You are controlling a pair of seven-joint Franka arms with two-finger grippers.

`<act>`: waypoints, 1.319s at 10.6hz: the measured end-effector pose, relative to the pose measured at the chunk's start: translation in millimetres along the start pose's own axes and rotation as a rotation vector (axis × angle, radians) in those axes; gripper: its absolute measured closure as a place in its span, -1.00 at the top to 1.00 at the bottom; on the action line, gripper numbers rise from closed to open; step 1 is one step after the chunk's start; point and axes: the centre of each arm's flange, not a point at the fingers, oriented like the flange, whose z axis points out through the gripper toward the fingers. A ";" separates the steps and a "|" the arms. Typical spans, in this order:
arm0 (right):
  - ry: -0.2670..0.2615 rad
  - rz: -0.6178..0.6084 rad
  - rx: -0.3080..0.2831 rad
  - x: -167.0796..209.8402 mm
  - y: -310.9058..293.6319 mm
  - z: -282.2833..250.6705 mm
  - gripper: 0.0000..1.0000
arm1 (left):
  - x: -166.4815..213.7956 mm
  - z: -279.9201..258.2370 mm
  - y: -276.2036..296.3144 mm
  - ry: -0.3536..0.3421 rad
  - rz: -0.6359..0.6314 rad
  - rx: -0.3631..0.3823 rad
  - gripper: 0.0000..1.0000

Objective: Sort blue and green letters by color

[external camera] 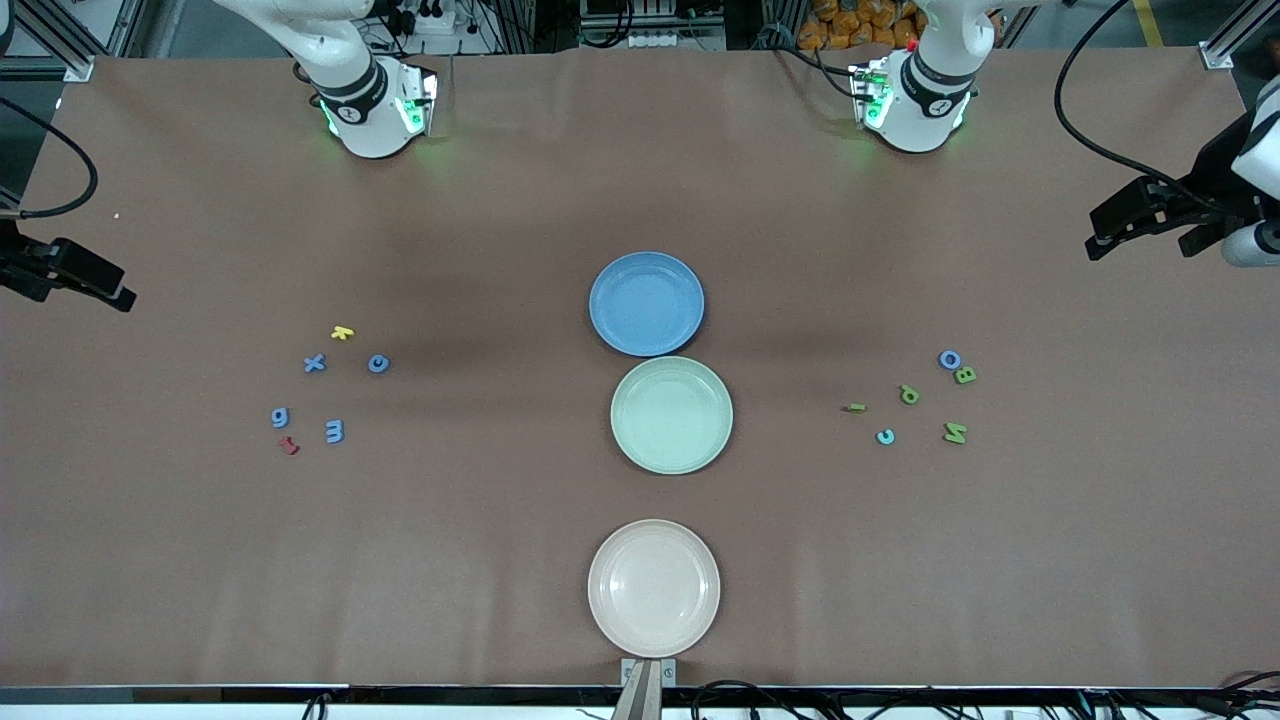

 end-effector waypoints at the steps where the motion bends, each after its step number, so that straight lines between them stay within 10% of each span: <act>1: 0.000 0.000 0.000 0.0 0.2 0.0 1.00 | 0.0 0.0 0.0 0.000 0.000 0.000 1.00; 14: -0.080 0.038 -0.007 -4.4 9.7 28.7 1.00 | 39.7 121.4 7.0 -0.027 0.008 -0.013 1.00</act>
